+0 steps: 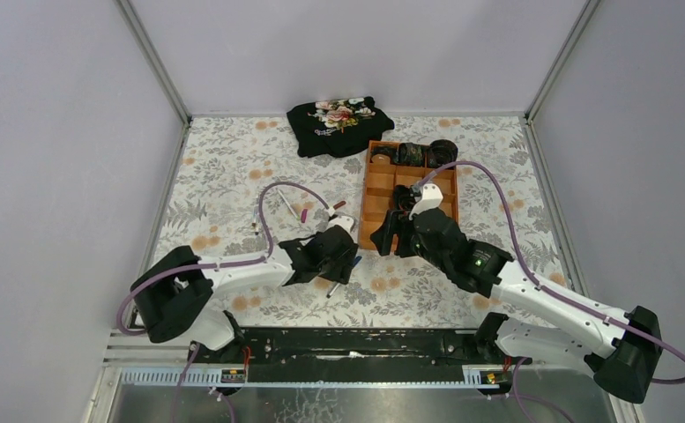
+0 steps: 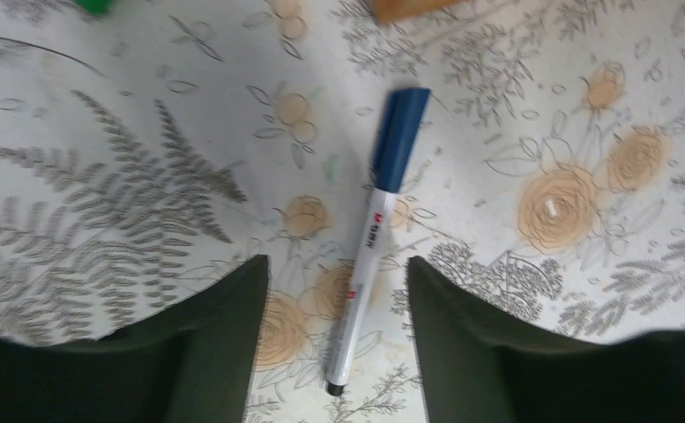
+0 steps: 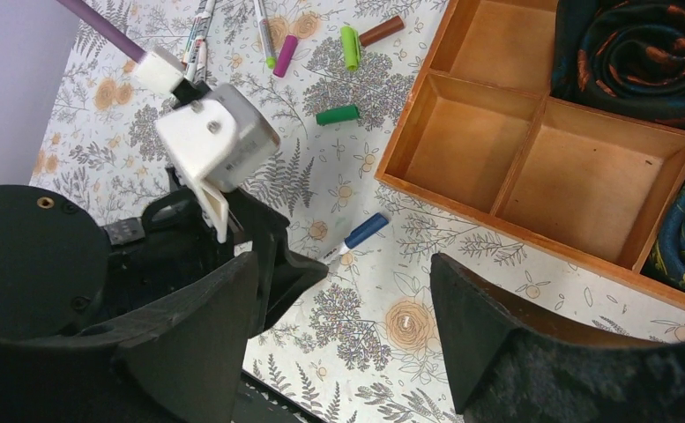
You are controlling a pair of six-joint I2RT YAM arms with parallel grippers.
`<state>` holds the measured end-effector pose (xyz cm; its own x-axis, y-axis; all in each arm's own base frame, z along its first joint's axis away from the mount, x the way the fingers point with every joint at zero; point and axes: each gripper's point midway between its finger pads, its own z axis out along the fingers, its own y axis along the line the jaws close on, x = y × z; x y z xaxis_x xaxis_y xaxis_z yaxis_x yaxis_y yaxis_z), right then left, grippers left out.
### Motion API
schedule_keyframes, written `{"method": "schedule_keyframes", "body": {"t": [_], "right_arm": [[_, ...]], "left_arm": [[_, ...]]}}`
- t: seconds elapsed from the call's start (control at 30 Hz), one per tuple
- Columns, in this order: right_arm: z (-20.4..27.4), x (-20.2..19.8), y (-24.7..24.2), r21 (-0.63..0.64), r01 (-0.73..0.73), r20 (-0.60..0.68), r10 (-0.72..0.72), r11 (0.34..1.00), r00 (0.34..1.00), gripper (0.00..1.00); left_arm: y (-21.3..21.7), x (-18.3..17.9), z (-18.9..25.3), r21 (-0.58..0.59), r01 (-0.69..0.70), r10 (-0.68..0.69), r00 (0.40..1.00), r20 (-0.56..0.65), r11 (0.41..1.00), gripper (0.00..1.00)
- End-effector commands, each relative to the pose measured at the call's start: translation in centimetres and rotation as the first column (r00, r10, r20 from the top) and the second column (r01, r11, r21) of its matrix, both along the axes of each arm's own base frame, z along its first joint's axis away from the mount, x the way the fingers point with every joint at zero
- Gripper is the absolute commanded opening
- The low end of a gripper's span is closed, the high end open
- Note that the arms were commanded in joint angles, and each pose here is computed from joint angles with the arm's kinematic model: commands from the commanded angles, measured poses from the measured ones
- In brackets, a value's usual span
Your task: Insert the pens into the pen caps
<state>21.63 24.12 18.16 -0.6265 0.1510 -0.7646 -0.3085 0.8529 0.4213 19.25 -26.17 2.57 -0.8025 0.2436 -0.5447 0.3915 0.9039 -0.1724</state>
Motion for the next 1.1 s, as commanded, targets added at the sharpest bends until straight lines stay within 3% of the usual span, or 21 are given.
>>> {"method": "schedule_keyframes", "body": {"t": [0.0, 0.1, 0.23, 0.33, 0.43, 0.6, 0.77, 0.97, 1.07], "right_arm": [[1.3, 0.9, -0.6, 0.021, 0.046, 0.050, -0.047, 0.999, 0.998, 0.77], [1.2, 1.0, -0.4, 0.023, 0.041, 0.048, -0.042, 0.999, 0.998, 0.77], [0.8, 0.9, 0.0, 0.026, 0.029, 0.036, -0.030, 0.999, 0.999, 0.78], [0.5, 0.9, 0.2, 0.023, 0.019, 0.026, -0.020, 1.000, 0.999, 0.78], [0.3, 0.8, 0.5, 0.023, 0.011, 0.021, -0.012, 1.000, 1.000, 0.78], [0.0, 0.8, 0.8, 0.020, 0.000, 0.010, -0.001, 1.000, 1.000, 0.78], [-0.2, 0.8, 0.9, 0.022, 0.003, -0.001, -0.003, 1.000, 1.000, 0.78], [-0.3, 0.8, 0.9, 0.027, 0.009, -0.008, -0.009, 1.000, 1.000, 0.78], [-0.4, 0.7, 0.7, 0.029, 0.014, -0.010, -0.014, 0.999, 1.000, 0.78]], "left_arm": [[1.7, 4.1, 4.0, 0.026, -0.147, 0.141, 0.974, 0.176, 0.989, 0.64], [5.8, 7.1, 5.3, 0.012, -0.335, 0.326, 0.925, 0.196, 0.942, 0.63], [13.1, 10.1, 5.4, -0.033, -0.578, 0.573, 0.796, 0.195, 0.815, 0.60], [17.4, 10.9, 4.8, -0.032, -0.695, 0.686, 0.700, 0.197, 0.719, 0.58], [19.9, 11.3, 4.1, -0.021, -0.743, 0.732, 0.654, 0.188, 0.669, 0.57], [21.5, 11.9, 2.5, 0.008, -0.766, 0.758, 0.637, 0.141, 0.643, 0.45], [20.8, 12.2, 1.1, 0.003, -0.742, 0.740, 0.668, 0.073, 0.670, 0.36], [20.1, 12.1, -0.2, 0.031, -0.722, 0.722, 0.692, 0.024, 0.691, 0.33], [19.9, 11.8, -0.9, 0.056, -0.711, 0.713, 0.702, -0.006, 0.701, 0.25]]}}
